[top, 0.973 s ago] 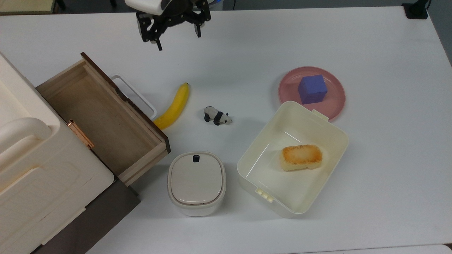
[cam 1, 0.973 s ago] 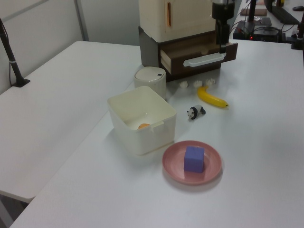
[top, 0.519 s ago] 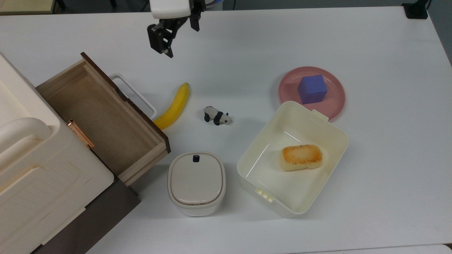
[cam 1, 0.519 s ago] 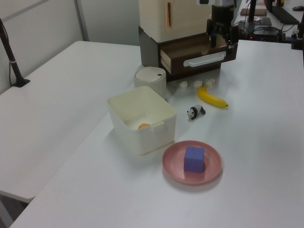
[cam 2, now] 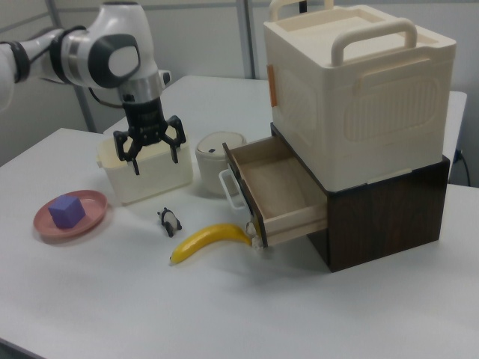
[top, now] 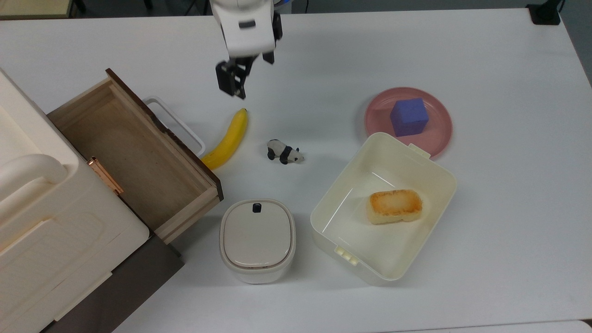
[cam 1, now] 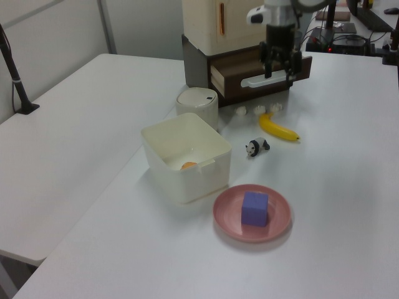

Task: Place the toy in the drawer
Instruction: 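Move the gripper down over the panda toy beside the banana, then close the gripper on the panda toy, then lift the panda toy and carry it over the open drawer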

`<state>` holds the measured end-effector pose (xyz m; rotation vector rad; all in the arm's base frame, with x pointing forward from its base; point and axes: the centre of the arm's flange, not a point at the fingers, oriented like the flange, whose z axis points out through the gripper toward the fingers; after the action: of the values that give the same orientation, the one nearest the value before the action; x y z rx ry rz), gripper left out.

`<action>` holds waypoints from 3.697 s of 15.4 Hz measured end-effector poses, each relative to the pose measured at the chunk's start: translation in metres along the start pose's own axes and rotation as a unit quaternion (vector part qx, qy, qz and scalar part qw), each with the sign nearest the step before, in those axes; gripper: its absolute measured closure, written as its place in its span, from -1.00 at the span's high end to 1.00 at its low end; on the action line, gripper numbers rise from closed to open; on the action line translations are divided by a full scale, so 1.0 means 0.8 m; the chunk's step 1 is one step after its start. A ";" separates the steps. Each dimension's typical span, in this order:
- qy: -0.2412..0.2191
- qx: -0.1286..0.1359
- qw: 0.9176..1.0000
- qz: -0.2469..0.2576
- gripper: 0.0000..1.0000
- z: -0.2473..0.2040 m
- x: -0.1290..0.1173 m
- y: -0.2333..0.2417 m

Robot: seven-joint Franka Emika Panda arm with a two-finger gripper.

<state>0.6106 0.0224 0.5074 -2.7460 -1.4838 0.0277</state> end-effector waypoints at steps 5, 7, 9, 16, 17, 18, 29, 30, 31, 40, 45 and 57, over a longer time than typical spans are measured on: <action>0.001 -0.004 1.000 -0.015 0.92 0.075 0.039 0.010; 0.002 -0.007 1.000 -0.017 0.92 0.111 0.049 0.008; -0.012 -0.008 1.000 -0.013 0.89 0.148 0.060 0.004; -0.029 -0.006 0.999 0.019 0.64 0.199 0.092 -0.010; -0.028 -0.008 0.999 0.023 0.60 0.207 0.098 -0.012; -0.029 -0.012 0.999 0.026 0.58 0.217 0.103 -0.013; -0.027 -0.046 0.998 0.045 -0.11 0.229 0.107 -0.002; -0.029 -0.049 0.997 0.045 -0.15 0.229 0.106 -0.002; -0.030 -0.050 0.997 0.046 -0.15 0.229 0.105 -0.001; 0.007 -0.089 0.994 0.061 -0.21 0.145 0.095 0.013; 0.044 -0.128 0.988 0.076 -0.22 0.022 0.083 0.017; 0.066 -0.199 0.963 0.170 -0.21 -0.062 -0.062 0.130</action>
<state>0.6718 -0.0768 0.5549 -3.2055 -1.0661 -0.4890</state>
